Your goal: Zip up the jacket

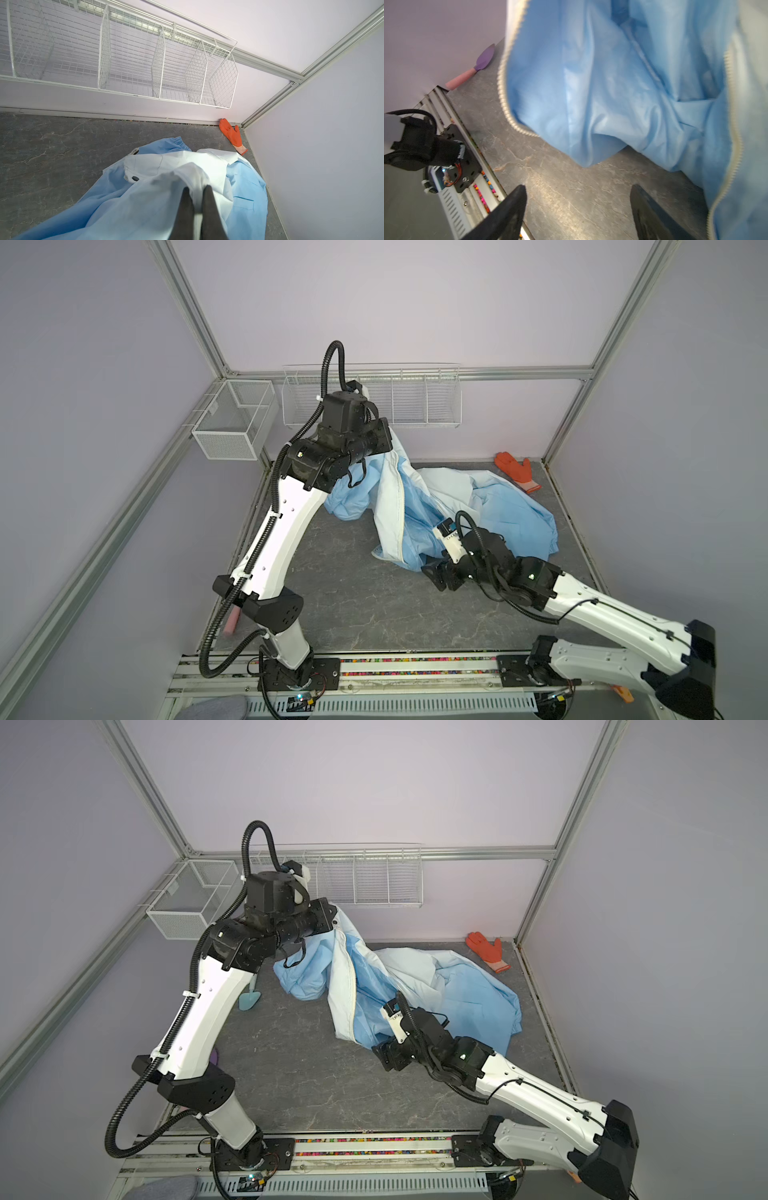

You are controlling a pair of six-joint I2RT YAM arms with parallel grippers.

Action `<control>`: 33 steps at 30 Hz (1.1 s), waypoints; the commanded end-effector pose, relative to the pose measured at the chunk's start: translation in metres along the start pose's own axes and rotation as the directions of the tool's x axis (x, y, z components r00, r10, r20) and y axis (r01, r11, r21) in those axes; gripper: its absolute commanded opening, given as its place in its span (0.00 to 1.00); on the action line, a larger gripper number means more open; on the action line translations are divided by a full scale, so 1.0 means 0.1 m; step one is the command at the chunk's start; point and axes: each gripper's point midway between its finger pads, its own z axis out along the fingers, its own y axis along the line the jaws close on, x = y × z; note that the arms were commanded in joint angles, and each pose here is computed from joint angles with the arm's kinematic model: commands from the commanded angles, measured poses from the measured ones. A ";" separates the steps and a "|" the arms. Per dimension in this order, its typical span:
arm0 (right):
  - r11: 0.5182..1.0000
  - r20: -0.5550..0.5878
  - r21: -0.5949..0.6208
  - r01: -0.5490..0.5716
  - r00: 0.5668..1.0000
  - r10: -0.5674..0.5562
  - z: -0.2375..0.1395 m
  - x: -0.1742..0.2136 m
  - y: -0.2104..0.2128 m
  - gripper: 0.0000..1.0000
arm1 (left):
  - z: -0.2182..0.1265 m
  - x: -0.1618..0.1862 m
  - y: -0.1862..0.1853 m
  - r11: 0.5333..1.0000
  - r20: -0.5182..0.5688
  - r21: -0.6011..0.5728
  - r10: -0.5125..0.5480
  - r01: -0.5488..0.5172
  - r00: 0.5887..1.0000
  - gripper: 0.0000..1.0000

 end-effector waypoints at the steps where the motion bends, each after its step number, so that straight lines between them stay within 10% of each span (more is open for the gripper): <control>1: 0.997 0.023 -0.018 0.070 0.997 -0.070 0.13 -0.09 0.24 0.78 | -0.09 -0.21 -0.05 1.000 0.059 0.014 0.008 -0.009 0.998 0.00; 14: 0.960 0.019 0.279 0.007 1.000 -0.012 0.79 -0.27 -0.02 0.91 | -0.11 -0.20 -0.09 0.999 0.047 0.035 -0.008 0.006 0.999 0.00; 18: 0.927 0.013 0.371 -0.060 0.998 0.059 0.92 -0.39 -0.27 0.68 | -0.18 -0.22 -0.07 1.000 0.060 0.027 -0.004 0.002 0.998 0.00; 25: 0.995 0.014 0.099 0.021 1.000 -0.022 0.65 -0.76 0.19 0.25 | -0.17 -0.29 0.14 1.000 0.077 -0.014 -0.008 0.009 0.997 0.00; 33: 0.902 -0.108 -0.427 0.065 0.987 -0.122 -0.11 -0.60 0.95 0.19 | -0.07 -0.43 0.58 0.991 0.117 -0.130 0.001 0.015 0.993 0.00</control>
